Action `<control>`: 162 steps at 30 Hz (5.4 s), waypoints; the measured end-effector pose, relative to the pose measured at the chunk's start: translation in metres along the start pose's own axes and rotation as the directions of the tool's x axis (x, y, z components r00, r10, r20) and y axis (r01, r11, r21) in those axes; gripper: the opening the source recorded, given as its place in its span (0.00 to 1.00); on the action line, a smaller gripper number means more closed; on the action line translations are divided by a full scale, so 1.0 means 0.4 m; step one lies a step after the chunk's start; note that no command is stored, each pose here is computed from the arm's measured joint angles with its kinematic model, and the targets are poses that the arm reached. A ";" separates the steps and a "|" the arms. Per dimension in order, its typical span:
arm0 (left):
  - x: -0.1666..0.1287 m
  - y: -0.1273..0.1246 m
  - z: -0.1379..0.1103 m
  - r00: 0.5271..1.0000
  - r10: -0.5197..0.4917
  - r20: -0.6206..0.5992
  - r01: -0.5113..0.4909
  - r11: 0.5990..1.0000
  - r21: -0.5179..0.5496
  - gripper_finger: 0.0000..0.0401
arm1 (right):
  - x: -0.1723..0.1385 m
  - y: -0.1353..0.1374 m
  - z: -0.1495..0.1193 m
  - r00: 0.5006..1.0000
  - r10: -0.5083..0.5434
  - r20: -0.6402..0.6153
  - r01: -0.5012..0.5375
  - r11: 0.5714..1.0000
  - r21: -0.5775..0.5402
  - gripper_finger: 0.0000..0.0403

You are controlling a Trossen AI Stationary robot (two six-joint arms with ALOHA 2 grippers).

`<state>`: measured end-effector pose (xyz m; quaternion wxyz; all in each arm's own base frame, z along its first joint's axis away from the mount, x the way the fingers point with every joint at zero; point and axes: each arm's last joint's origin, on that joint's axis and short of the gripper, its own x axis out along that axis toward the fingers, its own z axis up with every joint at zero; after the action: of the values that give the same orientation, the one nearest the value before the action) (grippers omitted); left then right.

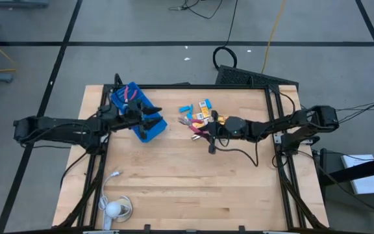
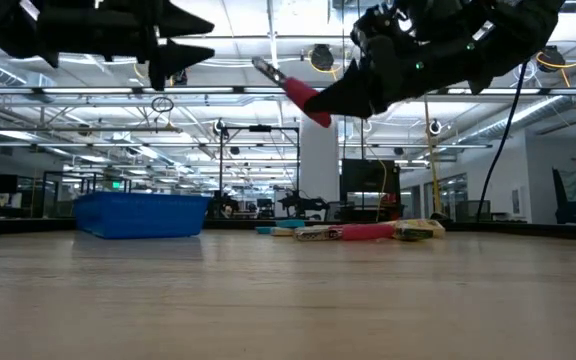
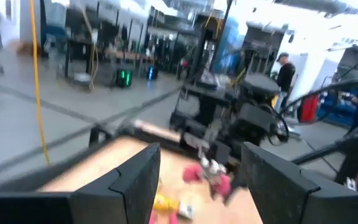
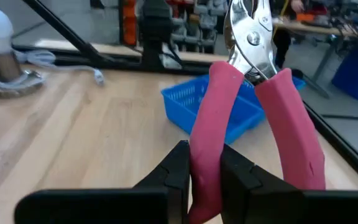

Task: Pick & Place School Supplies
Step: Put the pink hole puncher into the top blue bin

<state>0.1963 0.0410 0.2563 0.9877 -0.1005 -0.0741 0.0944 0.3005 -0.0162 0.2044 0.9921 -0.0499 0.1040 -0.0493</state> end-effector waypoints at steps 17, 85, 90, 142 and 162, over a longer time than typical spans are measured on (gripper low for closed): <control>0.059 -0.031 -0.040 0.994 -0.111 0.005 0.110 0.989 0.101 0.78 | -0.104 0.011 0.043 0.979 0.023 0.205 -0.025 1.000 0.007 0.10; 0.329 -0.059 -0.046 0.995 -0.090 0.047 0.079 0.977 0.198 0.59 | -0.109 0.005 0.040 0.975 0.009 0.222 -0.018 0.999 0.040 0.11; 0.329 -0.059 -0.046 0.995 -0.094 0.046 0.085 0.982 0.170 0.45 | -0.108 0.004 0.040 0.975 0.004 0.221 -0.016 0.999 0.049 0.11; 0.148 0.029 0.109 0.735 0.636 -0.233 -0.565 0.766 0.306 0.27 | -0.103 -0.004 -0.029 0.995 -0.075 -0.064 0.086 0.977 0.194 0.40; 0.031 0.243 0.176 0.068 0.896 -0.438 -0.848 0.283 0.448 0.27 | -0.103 -0.003 -0.030 0.995 -0.074 -0.070 0.086 0.980 0.179 0.40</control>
<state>0.1801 0.1499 0.3056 0.6926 -0.1127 0.3356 0.6285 0.2577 -0.0142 0.2011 0.9859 0.0384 0.1282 -0.1001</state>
